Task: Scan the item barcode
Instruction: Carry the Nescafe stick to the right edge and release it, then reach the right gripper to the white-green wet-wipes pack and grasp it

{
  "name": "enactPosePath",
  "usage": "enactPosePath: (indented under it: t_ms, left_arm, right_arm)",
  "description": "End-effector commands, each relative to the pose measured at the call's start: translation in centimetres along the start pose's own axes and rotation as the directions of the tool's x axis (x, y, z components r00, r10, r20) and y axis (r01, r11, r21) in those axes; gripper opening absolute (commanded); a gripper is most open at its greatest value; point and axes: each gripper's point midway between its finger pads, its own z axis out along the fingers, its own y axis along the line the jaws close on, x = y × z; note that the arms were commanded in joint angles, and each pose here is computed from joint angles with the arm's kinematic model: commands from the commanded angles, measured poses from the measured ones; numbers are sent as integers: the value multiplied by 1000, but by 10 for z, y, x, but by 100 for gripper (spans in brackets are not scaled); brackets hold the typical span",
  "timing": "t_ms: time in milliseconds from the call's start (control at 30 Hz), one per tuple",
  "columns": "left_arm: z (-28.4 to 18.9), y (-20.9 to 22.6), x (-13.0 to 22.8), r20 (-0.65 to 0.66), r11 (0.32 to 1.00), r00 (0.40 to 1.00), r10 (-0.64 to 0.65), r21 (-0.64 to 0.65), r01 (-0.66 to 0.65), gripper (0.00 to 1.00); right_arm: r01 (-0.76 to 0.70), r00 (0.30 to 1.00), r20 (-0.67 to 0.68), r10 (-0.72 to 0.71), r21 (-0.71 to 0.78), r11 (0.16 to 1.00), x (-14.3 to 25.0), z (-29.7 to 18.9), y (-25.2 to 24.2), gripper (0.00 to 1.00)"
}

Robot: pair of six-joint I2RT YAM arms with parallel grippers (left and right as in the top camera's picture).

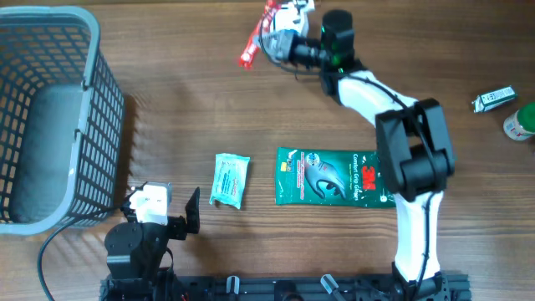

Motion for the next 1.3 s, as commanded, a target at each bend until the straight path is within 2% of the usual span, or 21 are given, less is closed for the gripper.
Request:
enactPosePath:
  t_ms: [0,133,233,367,467,567,700,800,867,967,1000,1067,1133,1233,1267]
  left_arm:
    - [1,2,1,2,1000,1000,-10,-9,10,100]
    - [1,2,1,2,1000,1000,-11,-9,11,100]
    - [1,2,1,2,1000,1000,-11,-9,11,100]
    - [1,2,1,2,1000,1000,-11,-9,11,100]
    - [1,2,1,2,1000,1000,-11,-9,11,100]
    - [1,2,1,2,1000,1000,-11,-9,11,100]
    - [1,2,1,2,1000,1000,-11,-9,11,100]
    - [1,2,1,2,1000,1000,-10,-9,10,100]
    - [1,2,1,2,1000,1000,-11,-9,11,100]
    - [1,2,1,2,1000,1000,-11,-9,11,100]
    - [1,2,1,2,1000,1000,-11,-9,11,100]
    - [1,2,1,2,1000,1000,-11,-9,11,100]
    - [1,2,1,2,1000,1000,-11,-9,11,100]
    - [1,2,1,2,1000,1000,-11,-9,11,100]
    - [1,2,1,2,1000,1000,-11,-9,11,100]
  right_arm:
    - [1,997,80,-6,57,998,-36,12,-16,4]
    - [-120,987,116,108,102,988,-42,4,-48,5]
    - [-186,981,88,174,154,970,-28,2,-76,4]
    - [-181,983,42,176,176,968,-14,3,-89,4]
    - [-141,990,16,141,192,971,-11,-1,-88,5]
    - [-138,988,-47,146,142,980,-9,-7,-64,5]
    - [-171,983,-20,181,240,956,-26,-48,-55,5]
    - [-189,982,91,165,491,851,-47,-116,-83,5]
    - [-195,980,164,114,664,722,-62,-178,-107,5]
    - [-291,955,273,116,780,555,-74,-267,-144,5]
    - [-362,930,343,128,811,460,-74,-313,-167,5]
    - [-381,923,367,115,831,406,-74,-355,-186,5]
    - [-330,943,323,85,863,382,-73,-390,-199,28]
    - [-323,946,308,103,862,390,-67,-411,-195,62]
    - [-320,947,303,108,851,417,-68,-410,-189,67]
